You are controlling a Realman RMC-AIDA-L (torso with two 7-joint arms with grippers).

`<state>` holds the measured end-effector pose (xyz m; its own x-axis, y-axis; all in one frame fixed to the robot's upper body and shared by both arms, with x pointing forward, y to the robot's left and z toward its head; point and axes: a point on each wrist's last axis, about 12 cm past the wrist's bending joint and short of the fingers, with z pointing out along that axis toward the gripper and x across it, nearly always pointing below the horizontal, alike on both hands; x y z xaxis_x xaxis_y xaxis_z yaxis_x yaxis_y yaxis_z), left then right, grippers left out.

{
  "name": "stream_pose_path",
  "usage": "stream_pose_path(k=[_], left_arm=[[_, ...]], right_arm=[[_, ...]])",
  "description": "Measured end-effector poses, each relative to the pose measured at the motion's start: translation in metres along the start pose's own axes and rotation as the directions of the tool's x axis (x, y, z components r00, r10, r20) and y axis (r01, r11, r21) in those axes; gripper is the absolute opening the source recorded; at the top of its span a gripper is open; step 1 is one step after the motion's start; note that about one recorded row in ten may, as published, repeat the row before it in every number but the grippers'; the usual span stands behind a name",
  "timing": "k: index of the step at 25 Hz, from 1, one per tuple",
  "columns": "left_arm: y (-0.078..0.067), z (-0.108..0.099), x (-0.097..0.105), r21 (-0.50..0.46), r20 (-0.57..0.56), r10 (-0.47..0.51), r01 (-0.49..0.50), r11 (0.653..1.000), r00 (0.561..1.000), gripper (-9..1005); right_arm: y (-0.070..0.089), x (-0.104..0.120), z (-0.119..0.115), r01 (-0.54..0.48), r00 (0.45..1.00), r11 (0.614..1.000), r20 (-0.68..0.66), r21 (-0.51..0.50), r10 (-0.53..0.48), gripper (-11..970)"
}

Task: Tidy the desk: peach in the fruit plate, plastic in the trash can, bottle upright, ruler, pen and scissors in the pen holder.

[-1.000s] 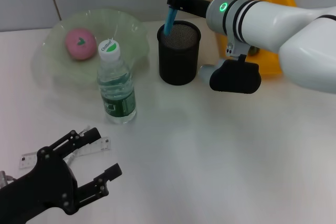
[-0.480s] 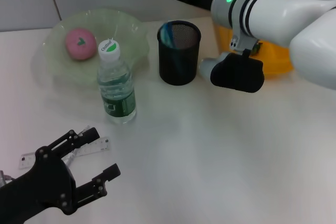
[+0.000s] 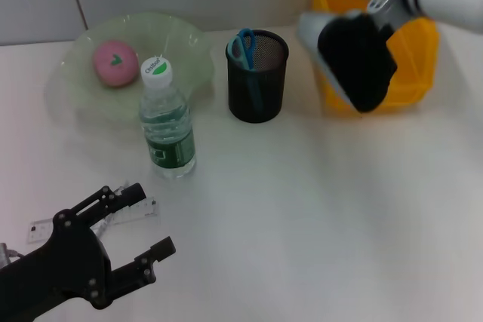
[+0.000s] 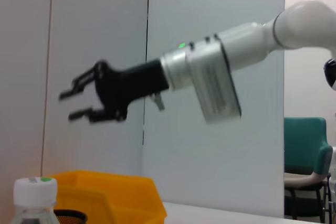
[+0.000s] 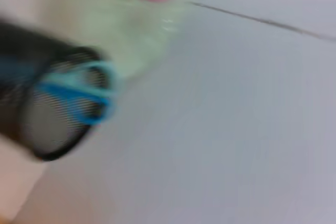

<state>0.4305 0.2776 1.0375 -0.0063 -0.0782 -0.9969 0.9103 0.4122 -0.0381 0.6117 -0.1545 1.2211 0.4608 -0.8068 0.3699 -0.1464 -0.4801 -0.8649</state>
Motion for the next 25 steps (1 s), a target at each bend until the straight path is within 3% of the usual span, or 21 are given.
stream_pose_path(k=[1,2,3,4,6,7,8,10,11,12,13,14,16,17,18,19,21,22,23,25], left_arm=[[0.001,0.000,0.000,0.000,-0.002,0.007,-0.007,1.000,1.000,790],[0.001,0.000,0.000,0.000,-0.003,0.015,-0.015,1.000,1.000,790],[0.002,0.000,-0.001,-0.001,-0.002,0.028,-0.028,1.000,1.000,790],[0.003,0.000,-0.002,-0.002,-0.001,0.044,-0.044,0.999,0.999,790],[0.004,-0.001,-0.004,-0.004,0.003,0.063,-0.063,0.998,0.998,790],[0.004,-0.002,-0.005,-0.006,0.006,0.070,-0.070,0.998,0.998,790],[0.004,-0.003,-0.006,-0.008,0.008,0.076,-0.076,0.997,0.997,790],[0.006,-0.007,-0.009,-0.025,0.012,0.097,-0.097,0.995,0.995,790],[0.007,-0.008,-0.010,-0.031,0.013,0.104,-0.103,0.994,0.995,790],[0.008,-0.011,-0.011,-0.047,0.014,0.112,-0.111,0.993,0.994,790],[0.008,-0.011,-0.011,-0.047,0.014,0.112,-0.111,0.993,0.994,790],[0.008,-0.011,-0.011,-0.047,0.014,0.112,-0.111,0.993,0.994,790],[0.012,-0.021,-0.015,-0.109,0.025,0.132,-0.129,0.986,0.991,790],[0.015,-0.026,-0.017,-0.140,0.026,0.141,-0.136,0.981,0.990,790],[0.015,-0.026,-0.017,-0.140,0.026,0.141,-0.136,0.981,0.990,790],[0.016,-0.028,-0.017,-0.149,0.026,0.143,-0.138,0.979,0.989,790],[0.020,-0.033,-0.019,-0.175,0.022,0.152,-0.146,0.974,0.988,790],[0.025,-0.037,-0.023,-0.183,0.020,0.162,-0.156,0.971,0.987,790],[0.025,-0.037,-0.023,-0.183,0.020,0.162,-0.156,0.971,0.987,790],[0.030,-0.040,-0.027,-0.177,0.014,0.172,-0.167,0.970,0.985,790]], right_arm=[[-0.003,0.003,-0.005,-0.066,0.998,0.998,-0.008,0.019,0.066,368],[-0.009,0.009,-0.020,-0.232,0.973,0.970,-0.005,0.070,0.233,371],[-0.009,0.009,-0.020,-0.232,0.973,0.970,-0.005,0.070,0.233,373],[-0.012,0.012,-0.028,-0.307,0.951,0.947,0.008,0.096,0.308,375],[-0.016,0.017,-0.046,-0.456,0.890,0.878,0.050,0.148,0.454,380],[-0.021,0.025,-0.065,-0.610,0.792,0.770,0.107,0.189,0.601,382],[-0.021,0.025,-0.065,-0.610,0.792,0.770,0.107,0.189,0.601,385],[-0.024,0.036,-0.083,-0.756,0.653,0.619,0.174,0.215,0.737,389],[-0.024,0.044,-0.093,-0.826,0.560,0.519,0.212,0.219,0.801,392],[-0.018,0.058,-0.108,-0.934,0.348,0.302,0.294,0.190,0.890,394],[-0.012,0.065,-0.115,-0.966,0.242,0.196,0.325,0.168,0.914,397],[-0.012,0.065,-0.115,-0.966,0.242,0.196,0.325,0.168,0.914,399],[0.008,0.076,-0.126,-0.997,0.025,-0.005,0.379,0.078,0.925,404],[0.029,0.079,-0.135,-0.992,-0.125,-0.125,0.410,-0.027,0.903,406],[0.029,0.079,-0.135,-0.992,-0.125,-0.125,0.410,-0.027,0.903,408],[0.044,0.079,-0.141,-0.978,-0.206,-0.175,0.431,-0.109,0.879,411],[0.073,0.076,-0.152,-0.933,-0.341,-0.229,0.486,-0.277,0.805,415],[0.101,0.070,-0.167,-0.885,-0.440,-0.231,0.564,-0.405,0.699,418],[0.101,0.070,-0.167,-0.885,-0.440,-0.231,0.564,-0.405,0.699,420],[0.130,0.066,-0.184,-0.843,-0.523,-0.236,0.632,-0.483,0.572,425]])
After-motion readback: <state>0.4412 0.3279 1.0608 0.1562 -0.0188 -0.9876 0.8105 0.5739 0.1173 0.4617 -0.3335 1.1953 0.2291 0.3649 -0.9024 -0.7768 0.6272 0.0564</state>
